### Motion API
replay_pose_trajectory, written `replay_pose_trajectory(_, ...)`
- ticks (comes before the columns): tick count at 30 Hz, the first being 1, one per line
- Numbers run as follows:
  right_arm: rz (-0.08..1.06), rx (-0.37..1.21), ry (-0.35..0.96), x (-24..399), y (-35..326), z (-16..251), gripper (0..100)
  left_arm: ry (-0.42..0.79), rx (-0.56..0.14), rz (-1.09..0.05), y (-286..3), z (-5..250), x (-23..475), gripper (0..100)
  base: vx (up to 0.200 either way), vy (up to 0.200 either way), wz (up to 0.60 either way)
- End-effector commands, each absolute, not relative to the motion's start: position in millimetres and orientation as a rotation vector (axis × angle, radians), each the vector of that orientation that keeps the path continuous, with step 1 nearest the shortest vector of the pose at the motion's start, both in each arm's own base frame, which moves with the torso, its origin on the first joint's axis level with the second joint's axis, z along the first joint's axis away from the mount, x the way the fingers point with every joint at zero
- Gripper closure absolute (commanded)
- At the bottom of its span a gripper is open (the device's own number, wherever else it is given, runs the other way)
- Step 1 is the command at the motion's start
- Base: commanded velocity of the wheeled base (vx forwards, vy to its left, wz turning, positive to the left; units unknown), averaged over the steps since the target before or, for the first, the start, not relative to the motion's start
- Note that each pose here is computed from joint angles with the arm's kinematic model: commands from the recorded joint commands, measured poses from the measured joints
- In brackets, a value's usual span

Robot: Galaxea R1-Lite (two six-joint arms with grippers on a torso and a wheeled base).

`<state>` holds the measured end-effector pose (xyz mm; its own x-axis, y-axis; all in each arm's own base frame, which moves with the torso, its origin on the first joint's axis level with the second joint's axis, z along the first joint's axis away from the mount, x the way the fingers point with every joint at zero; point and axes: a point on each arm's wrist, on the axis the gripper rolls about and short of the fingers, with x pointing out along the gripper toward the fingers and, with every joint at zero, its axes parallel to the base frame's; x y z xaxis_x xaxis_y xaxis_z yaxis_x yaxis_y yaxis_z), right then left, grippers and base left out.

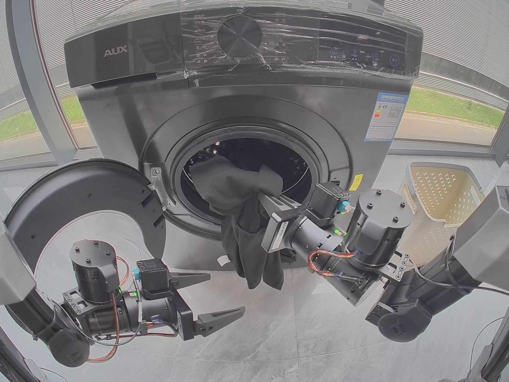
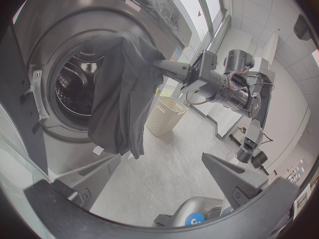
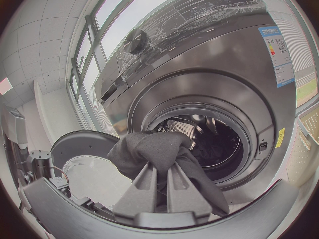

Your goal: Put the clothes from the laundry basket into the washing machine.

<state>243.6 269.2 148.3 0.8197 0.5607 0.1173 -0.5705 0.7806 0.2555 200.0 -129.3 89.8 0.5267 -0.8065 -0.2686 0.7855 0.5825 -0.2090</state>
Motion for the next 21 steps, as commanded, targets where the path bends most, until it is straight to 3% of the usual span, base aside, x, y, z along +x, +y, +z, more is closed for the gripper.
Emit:
replay_pose_trajectory(1, 0.619, 0.285, -0.030, 239.6, 270.1, 147.4, 100, 0.432, -0.086, -0.960, -138.1, 69.1, 207.1, 0, 0.000, 0.000, 0.00)
replay_pose_trajectory(5, 0.625, 0.290, -0.039, 238.3, 271.1, 148.5, 100, 0.423, -0.136, -0.952, -142.4, 67.4, 213.5, 0, 0.000, 0.000, 0.00)
replay_pose_trajectory(21, 0.645, 0.292, -0.042, 233.0, 276.0, 147.7, 100, 0.378, -0.154, -0.942, -155.5, 40.3, 236.1, 0, 0.000, 0.000, 0.00)
